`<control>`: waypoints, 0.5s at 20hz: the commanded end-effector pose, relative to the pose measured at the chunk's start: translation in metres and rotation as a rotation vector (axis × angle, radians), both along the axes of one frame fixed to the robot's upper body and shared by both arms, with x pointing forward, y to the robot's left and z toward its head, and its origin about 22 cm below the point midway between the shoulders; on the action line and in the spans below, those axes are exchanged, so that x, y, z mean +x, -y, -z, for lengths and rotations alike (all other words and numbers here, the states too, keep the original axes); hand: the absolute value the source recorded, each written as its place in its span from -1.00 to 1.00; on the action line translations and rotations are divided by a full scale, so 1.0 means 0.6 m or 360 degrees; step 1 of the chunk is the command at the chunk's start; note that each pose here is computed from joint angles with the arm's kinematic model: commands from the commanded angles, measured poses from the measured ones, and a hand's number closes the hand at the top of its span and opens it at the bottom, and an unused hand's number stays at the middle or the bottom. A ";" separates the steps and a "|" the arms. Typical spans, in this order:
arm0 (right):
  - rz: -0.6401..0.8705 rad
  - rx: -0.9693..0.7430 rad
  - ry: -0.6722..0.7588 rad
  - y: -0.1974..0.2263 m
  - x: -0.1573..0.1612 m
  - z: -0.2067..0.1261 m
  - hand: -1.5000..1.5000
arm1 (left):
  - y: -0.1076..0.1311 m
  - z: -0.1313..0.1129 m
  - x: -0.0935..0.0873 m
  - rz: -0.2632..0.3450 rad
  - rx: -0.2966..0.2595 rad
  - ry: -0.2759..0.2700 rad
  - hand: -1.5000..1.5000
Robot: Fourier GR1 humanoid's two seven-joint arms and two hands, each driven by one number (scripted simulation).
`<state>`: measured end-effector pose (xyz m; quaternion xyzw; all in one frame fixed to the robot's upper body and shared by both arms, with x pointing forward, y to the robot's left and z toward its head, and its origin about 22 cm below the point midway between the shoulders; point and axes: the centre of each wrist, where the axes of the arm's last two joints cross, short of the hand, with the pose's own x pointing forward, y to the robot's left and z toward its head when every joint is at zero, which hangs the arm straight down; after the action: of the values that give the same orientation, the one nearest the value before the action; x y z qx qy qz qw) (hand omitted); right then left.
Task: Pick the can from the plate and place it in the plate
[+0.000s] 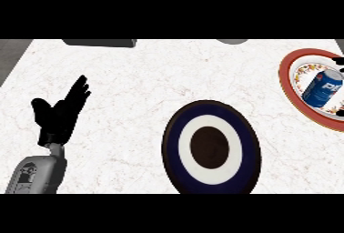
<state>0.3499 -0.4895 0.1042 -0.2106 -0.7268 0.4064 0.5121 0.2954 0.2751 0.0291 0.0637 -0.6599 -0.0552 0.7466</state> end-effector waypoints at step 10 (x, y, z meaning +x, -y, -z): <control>-0.0311 0.0864 -0.0138 0.017 0.008 -0.045 -1.00 | -0.003 0.003 -0.006 -0.0042 0.0005 -0.0050 0.00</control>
<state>0.3614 -0.4881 0.1288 -0.1364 -0.7946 0.2856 0.5182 0.2919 0.2789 0.0249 0.0720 -0.6502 -0.0460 0.7550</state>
